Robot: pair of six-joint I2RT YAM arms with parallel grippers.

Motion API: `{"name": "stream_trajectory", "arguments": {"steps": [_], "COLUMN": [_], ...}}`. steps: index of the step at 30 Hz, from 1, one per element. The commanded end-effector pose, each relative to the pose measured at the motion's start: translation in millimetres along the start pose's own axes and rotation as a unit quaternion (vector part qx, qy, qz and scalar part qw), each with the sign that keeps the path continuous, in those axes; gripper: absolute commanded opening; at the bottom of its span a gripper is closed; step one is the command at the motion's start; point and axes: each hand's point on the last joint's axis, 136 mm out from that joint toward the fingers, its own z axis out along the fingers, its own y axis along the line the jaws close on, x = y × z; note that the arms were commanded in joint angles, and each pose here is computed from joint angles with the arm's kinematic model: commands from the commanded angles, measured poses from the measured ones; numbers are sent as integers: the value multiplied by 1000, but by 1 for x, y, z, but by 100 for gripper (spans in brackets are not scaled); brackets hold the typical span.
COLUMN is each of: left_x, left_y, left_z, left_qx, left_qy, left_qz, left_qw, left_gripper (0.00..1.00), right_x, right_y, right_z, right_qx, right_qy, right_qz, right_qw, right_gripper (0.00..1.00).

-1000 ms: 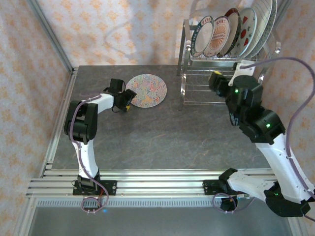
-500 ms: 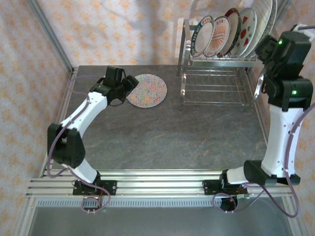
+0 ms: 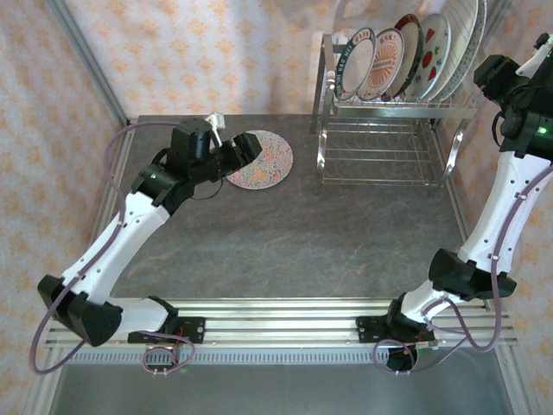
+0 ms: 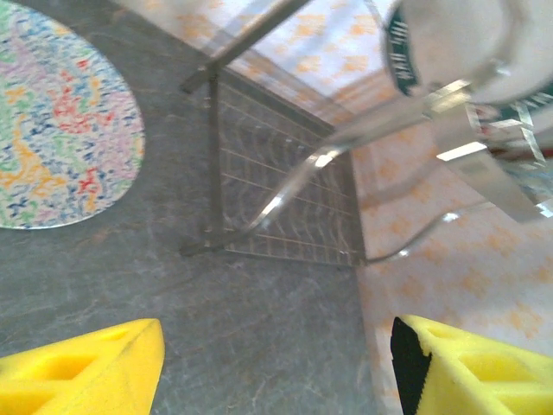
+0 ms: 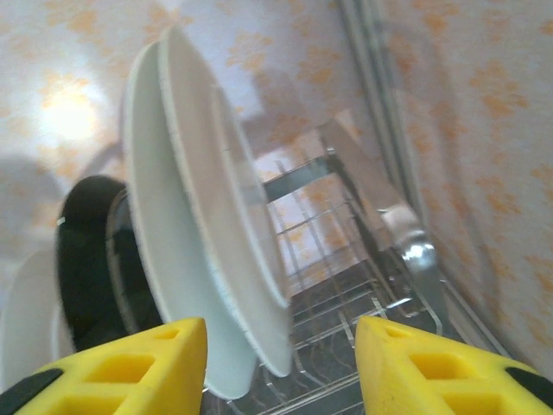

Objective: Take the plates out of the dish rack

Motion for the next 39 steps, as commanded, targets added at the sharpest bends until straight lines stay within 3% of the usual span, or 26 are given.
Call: {"name": "stream_trajectory", "arguments": {"steps": [1, 8, 14, 39], "left_x": [1, -8, -29, -34], "left_y": [-27, -59, -99, -112], "left_z": [-29, -56, -78, -77], "left_qx": [56, 127, 205, 226], "left_qy": [-9, -38, -83, -89], "left_qz": [42, 64, 70, 58], "left_qw": [998, 989, 973, 968], "left_gripper": [71, 71, 70, 69], "right_x": [-8, -9, -12, -8], "right_y": [36, 24, 20, 21], "right_z": [-9, 6, 26, 75], "right_qx": [-94, -71, -76, -102], "right_qy": [-7, -2, 3, 15], "right_qz": [-53, -75, -73, -68], "right_qw": [994, 995, 994, 992], "right_gripper": [47, 46, 39, 26]}}
